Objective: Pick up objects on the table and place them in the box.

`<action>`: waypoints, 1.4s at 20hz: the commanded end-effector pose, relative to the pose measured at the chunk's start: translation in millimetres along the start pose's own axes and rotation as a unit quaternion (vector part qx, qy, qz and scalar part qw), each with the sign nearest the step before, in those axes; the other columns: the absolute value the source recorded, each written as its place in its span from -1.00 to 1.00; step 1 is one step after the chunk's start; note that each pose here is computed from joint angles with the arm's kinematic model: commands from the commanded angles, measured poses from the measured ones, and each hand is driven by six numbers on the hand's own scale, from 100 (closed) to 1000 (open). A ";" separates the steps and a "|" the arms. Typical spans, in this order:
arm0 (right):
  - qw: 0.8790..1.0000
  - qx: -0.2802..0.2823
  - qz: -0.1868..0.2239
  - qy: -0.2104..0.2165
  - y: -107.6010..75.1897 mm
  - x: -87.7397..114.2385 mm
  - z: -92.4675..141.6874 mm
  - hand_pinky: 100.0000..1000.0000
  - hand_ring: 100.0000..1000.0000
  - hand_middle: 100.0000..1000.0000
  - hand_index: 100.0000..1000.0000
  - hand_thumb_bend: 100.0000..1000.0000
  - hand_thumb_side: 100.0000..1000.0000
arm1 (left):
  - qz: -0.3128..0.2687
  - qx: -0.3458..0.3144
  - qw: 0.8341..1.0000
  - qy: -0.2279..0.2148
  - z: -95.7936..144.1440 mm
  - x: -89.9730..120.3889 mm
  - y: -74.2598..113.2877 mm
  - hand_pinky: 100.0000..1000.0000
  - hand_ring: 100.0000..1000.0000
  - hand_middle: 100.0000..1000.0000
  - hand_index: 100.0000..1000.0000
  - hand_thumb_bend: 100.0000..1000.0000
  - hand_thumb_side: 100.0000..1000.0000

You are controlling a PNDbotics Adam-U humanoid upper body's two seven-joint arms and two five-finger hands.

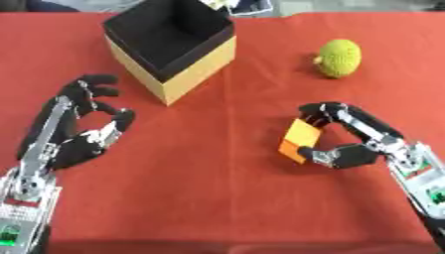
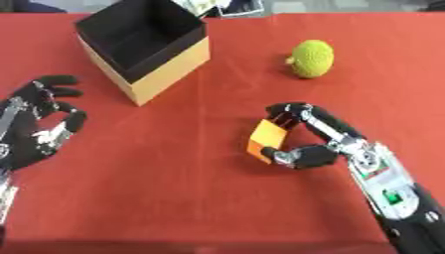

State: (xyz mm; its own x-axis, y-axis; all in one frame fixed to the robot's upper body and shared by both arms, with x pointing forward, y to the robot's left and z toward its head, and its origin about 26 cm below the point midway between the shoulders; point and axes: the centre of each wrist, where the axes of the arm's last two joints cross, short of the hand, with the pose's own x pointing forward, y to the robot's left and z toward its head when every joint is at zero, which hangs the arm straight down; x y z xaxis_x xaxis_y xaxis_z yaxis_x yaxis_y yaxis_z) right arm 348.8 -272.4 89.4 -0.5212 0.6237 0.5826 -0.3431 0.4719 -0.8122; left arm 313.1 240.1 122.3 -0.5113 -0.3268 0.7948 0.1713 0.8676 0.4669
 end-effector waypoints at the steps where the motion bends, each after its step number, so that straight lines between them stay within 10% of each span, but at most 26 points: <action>1: 1.000 -0.001 0.012 0.007 -3.5 -2.5 1.0 0.38 0.49 0.49 0.79 -0.26 -0.18 | -0.007 0.001 1.000 -0.011 -3.0 6.0 3.1 0.15 0.46 0.47 0.60 -0.06 -0.15; 28: 0.988 -0.109 0.104 -0.038 -29.0 21.1 -6.9 0.22 0.11 -0.20 0.18 -0.71 -1.00 | -0.008 0.002 1.000 -0.010 -3.3 6.4 3.5 0.15 0.46 0.47 0.60 -0.10 -0.13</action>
State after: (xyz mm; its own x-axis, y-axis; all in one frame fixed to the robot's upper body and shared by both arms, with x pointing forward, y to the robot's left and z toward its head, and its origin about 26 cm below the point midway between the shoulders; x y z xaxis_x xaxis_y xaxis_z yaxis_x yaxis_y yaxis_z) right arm 352.3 -263.3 108.5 -0.6043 0.6707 0.4300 -0.1023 0.4699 -0.8767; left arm 313.1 240.1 122.3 -0.5081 -0.3276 0.7965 0.1706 0.8682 0.4659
